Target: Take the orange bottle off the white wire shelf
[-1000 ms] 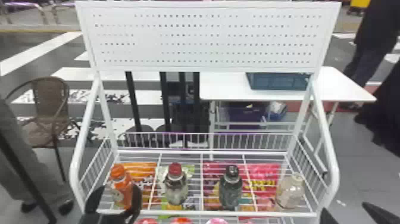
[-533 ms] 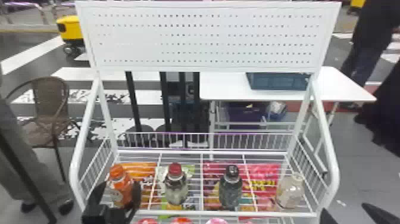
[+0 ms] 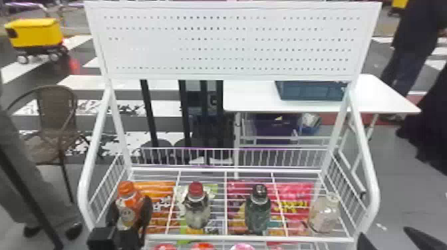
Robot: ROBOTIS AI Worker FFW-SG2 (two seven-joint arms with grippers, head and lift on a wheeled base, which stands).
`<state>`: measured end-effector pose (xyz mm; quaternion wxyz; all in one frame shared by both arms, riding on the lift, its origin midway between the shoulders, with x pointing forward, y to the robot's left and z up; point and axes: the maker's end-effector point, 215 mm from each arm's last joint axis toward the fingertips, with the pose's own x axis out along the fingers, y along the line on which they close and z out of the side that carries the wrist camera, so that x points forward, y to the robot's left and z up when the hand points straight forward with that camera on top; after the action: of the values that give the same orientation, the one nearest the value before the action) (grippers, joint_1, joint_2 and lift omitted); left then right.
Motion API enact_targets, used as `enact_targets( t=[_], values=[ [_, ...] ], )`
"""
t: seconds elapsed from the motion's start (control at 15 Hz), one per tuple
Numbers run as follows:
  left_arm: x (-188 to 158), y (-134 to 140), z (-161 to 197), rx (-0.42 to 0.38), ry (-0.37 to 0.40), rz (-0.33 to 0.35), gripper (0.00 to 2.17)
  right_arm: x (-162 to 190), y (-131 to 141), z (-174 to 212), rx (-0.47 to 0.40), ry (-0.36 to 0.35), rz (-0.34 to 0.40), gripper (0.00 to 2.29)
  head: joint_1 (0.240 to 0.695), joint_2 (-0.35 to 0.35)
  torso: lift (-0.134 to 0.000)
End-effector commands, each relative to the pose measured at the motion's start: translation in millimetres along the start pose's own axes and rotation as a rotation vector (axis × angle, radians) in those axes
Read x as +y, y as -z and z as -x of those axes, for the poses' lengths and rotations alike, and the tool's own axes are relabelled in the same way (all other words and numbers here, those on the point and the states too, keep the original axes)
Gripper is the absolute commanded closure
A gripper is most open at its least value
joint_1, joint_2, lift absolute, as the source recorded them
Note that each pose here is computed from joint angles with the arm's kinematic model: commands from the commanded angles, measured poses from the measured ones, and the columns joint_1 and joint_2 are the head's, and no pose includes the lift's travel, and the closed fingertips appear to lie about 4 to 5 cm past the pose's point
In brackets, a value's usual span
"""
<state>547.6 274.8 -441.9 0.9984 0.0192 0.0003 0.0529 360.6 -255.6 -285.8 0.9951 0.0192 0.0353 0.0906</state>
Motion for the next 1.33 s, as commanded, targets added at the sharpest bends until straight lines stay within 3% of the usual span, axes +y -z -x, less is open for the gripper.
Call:
enact_targets(
  t=[0.0, 0.13, 0.4, 0.53, 0.87, 1.27],
  values=[
    [-0.3, -2.4, 2.9, -0.001, 0.001, 0.005, 0.62, 0.8, 0.6, -0.3, 0.001, -0.002, 0.002, 0.15, 0.499, 0.0, 0.0],
    [-2.9, -6.6, 5.8, -0.006, 0.005, 0.009, 0.61, 1.9, -0.2, -0.2, 0.001, -0.005, 0.005, 0.15, 0.499, 0.0, 0.0],
    [-11.0, -43.7, 26.4, -0.026, 0.04, 0.015, 0.61, 2.0, 0.6, -0.2, 0.003, -0.006, 0.007, 0.15, 0.499, 0.0, 0.0],
    [-15.5, -56.5, 39.3, 0.001, 0.058, 0.003, 0.61, 1.8, 0.5, -0.3, 0.003, -0.007, 0.009, 0.15, 0.499, 0.0, 0.0],
    [-4.5, -123.9, 92.3, -0.041, 0.059, -0.005, 0.61, 2.9, -0.1, -0.9, 0.002, -0.011, 0.008, 0.15, 0.499, 0.0, 0.0],
    [9.0, -147.2, 142.9, 0.012, 0.061, -0.03, 0.61, 5.7, 0.3, -0.9, 0.002, -0.013, 0.003, 0.15, 0.499, 0.0, 0.0]
  ],
)
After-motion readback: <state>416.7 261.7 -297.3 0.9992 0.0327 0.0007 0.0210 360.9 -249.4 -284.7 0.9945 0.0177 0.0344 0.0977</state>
